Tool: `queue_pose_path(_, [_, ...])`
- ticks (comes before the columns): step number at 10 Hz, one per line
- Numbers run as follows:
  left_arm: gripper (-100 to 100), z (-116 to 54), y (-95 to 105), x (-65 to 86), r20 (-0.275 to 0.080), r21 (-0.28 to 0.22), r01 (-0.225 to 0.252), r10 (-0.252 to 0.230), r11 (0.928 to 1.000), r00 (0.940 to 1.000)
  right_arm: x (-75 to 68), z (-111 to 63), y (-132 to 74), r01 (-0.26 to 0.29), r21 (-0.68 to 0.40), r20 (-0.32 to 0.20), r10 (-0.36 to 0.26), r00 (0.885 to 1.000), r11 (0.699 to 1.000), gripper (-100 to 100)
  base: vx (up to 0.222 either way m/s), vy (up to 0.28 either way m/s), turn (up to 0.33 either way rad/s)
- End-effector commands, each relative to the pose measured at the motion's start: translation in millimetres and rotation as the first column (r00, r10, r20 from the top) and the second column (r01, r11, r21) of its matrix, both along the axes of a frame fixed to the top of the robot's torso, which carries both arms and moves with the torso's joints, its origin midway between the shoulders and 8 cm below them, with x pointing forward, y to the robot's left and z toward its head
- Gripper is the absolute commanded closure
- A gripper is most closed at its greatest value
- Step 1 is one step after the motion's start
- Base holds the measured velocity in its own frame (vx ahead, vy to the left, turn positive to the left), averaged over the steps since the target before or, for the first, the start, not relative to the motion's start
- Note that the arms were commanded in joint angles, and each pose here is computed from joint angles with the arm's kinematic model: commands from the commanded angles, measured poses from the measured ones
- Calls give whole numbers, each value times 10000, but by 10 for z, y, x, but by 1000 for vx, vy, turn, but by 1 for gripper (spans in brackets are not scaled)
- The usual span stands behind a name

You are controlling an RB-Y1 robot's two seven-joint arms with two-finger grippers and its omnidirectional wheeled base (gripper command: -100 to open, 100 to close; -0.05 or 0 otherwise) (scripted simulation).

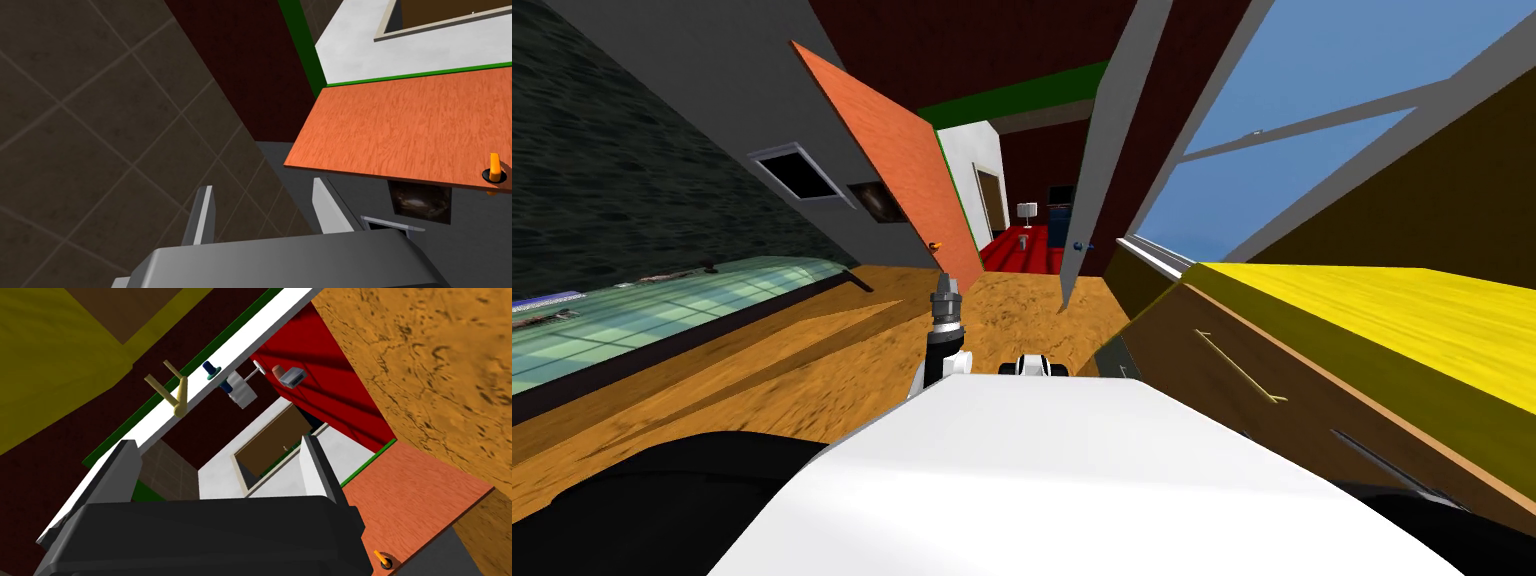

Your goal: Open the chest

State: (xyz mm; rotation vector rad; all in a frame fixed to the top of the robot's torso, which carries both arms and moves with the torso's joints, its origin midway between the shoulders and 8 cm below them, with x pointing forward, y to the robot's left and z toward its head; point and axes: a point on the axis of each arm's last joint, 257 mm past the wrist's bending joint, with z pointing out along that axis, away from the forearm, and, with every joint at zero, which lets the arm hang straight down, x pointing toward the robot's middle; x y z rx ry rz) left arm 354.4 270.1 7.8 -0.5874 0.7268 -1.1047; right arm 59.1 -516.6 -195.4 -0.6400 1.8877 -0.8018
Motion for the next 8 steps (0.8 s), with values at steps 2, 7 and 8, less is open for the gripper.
queue_pose_path(2, [0,0,0,0,0,1,-1,1,10000,10000,-434,-13,-187,-347,-1552,-1653,87,9862,9873,-100,119,-15,161])
queue_pose_path(7, [0,0,0,0,0,0,0,0,10000,10000,-709,17,-300,-737,-2350,-2689,80,9631,9692,-100,65,-2,77])
queue_pose_path(8, [0,0,0,0,0,0,0,0,10000,10000,-789,-7,-413,-230,-2329,-2773,-437,9598,9722,-100,-75,26,367])
